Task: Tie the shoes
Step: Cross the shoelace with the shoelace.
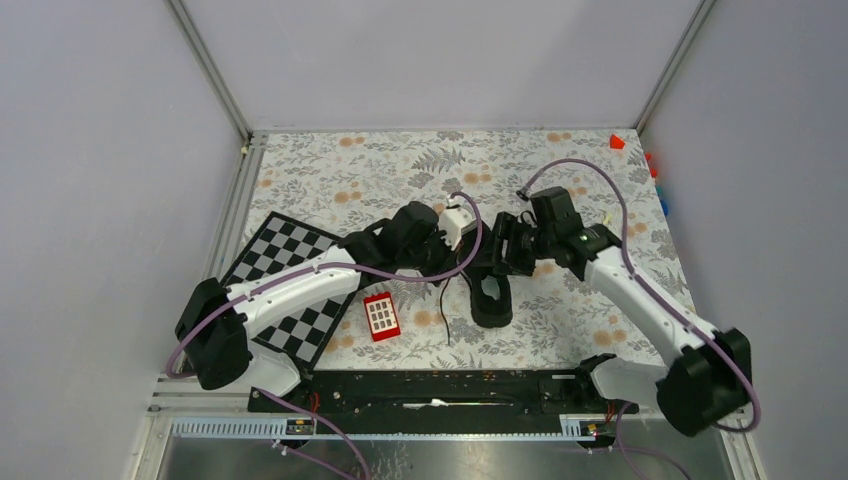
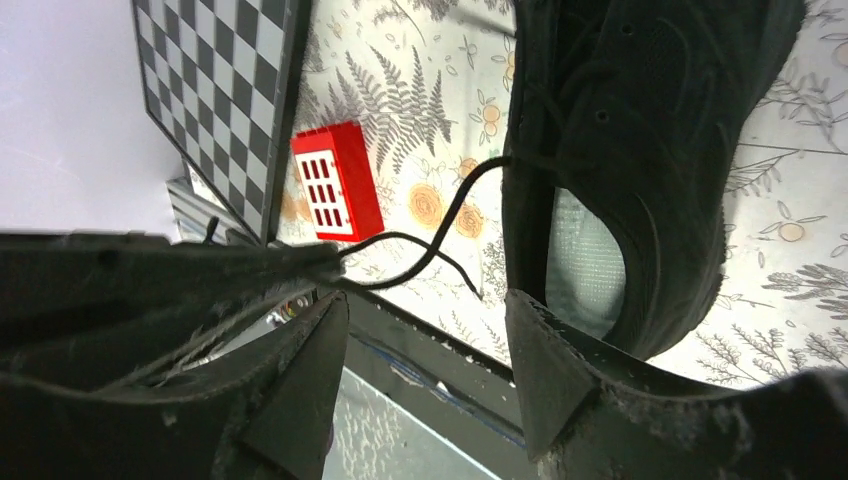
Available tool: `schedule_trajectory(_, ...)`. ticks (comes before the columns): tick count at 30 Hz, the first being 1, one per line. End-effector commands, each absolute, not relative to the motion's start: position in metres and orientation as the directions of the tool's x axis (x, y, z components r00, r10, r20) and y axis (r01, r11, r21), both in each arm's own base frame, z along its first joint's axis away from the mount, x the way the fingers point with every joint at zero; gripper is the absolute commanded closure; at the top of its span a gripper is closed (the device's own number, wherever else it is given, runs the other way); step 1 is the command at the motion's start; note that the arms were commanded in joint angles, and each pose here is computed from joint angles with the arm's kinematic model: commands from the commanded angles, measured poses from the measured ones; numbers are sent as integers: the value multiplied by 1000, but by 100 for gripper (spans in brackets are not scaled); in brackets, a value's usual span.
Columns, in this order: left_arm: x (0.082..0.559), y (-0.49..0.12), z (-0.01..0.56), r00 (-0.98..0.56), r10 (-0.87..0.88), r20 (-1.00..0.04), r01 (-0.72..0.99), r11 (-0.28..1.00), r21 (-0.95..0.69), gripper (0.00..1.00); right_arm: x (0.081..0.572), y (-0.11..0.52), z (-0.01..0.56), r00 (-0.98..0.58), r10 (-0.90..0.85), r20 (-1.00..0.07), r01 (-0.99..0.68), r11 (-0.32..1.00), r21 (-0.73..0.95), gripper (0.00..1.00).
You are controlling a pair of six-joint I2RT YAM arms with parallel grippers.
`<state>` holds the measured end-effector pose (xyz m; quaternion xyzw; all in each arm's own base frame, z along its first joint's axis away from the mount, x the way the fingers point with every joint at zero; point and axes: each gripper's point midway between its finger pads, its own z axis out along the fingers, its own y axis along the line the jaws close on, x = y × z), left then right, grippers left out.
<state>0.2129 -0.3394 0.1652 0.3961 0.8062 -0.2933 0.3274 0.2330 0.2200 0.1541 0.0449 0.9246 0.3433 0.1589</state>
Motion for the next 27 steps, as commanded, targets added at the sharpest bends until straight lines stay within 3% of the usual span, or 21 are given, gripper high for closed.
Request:
schedule_trajectory(1,233,-346,183,-406,391,-826,828,540,-152,100,227,197,172,-884,243,-400,-59,790,610,34)
schedule_trajectory(4,243,-344,182,-403,381,-832,814,565,-135,100,228,195,180,-825,293,-483,-109,756,645,35)
schedule_trajectory(7,257,-338,184,-420,359,-833,794,590,-146,100,225,201,190,-746,300,-595,-257,694,673,44)
schedule_trajectory(13,276,-338,185,-475,330,-816,784,579,-223,100,209,214,182,-592,180,-786,-485,700,525,49)
schedule_trajectory(20,290,-335,161,-526,371,-766,775,580,-251,100,214,243,159,-622,122,-774,-412,789,456,52)
schedule_trajectory(27,304,-335,146,-565,335,-754,750,590,-300,100,224,266,121,-709,117,-696,-248,882,401,53)
